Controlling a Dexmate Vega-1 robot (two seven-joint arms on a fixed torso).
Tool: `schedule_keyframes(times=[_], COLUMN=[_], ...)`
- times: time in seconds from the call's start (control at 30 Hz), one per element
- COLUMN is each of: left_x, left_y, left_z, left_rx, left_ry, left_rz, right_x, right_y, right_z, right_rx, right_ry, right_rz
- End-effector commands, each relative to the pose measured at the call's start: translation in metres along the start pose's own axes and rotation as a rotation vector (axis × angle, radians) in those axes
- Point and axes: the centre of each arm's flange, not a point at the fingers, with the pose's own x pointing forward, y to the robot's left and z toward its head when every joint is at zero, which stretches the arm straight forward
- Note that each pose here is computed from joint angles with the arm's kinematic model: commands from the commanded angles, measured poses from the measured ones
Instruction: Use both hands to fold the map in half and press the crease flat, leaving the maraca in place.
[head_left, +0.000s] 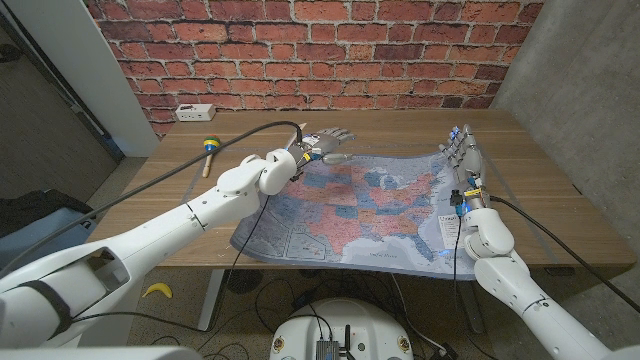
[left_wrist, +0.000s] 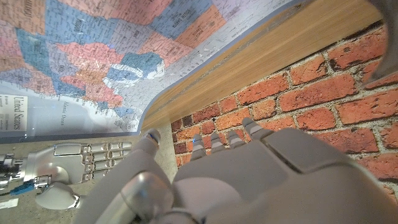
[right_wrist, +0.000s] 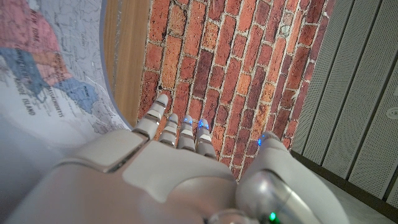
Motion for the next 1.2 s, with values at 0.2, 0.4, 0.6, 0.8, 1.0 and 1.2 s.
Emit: schedule_keyframes(times=[0.2, 0.4, 0.6, 0.8, 1.0, 1.2], left_x=[0.002, 0.002, -0.002, -0.004, -0.013, -0.021], left_y=[-0.008, -0.019, -0.029, -0.038, -0.042, -0.051], left_z=[-0.005, -0.019, -0.032, -0.040, -0.049, -0.062], left_rx=[-0.001, -0.026, -0.055, -0.071, -0.065, -0.092], left_ry=[0.101, 0.180, 0.243, 0.280, 0.381, 0.449], left_rz=[-0.114, -0.153, -0.171, -0.186, -0.193, -0.222], right_x=[-0.001, -0.002, -0.005, -0.008, -0.011, -0.013], right_y=[-0.002, -0.002, -0.002, -0.002, -0.003, -0.004], right_z=[0.000, 0.003, 0.007, 0.013, 0.015, 0.019], right_rx=[0.002, -0.003, -0.014, -0.025, -0.029, -0.042], right_ry=[-0.008, -0.015, -0.022, -0.033, -0.037, -0.041], right_rz=[-0.007, -0.010, -0.021, -0.028, -0.036, -0.046])
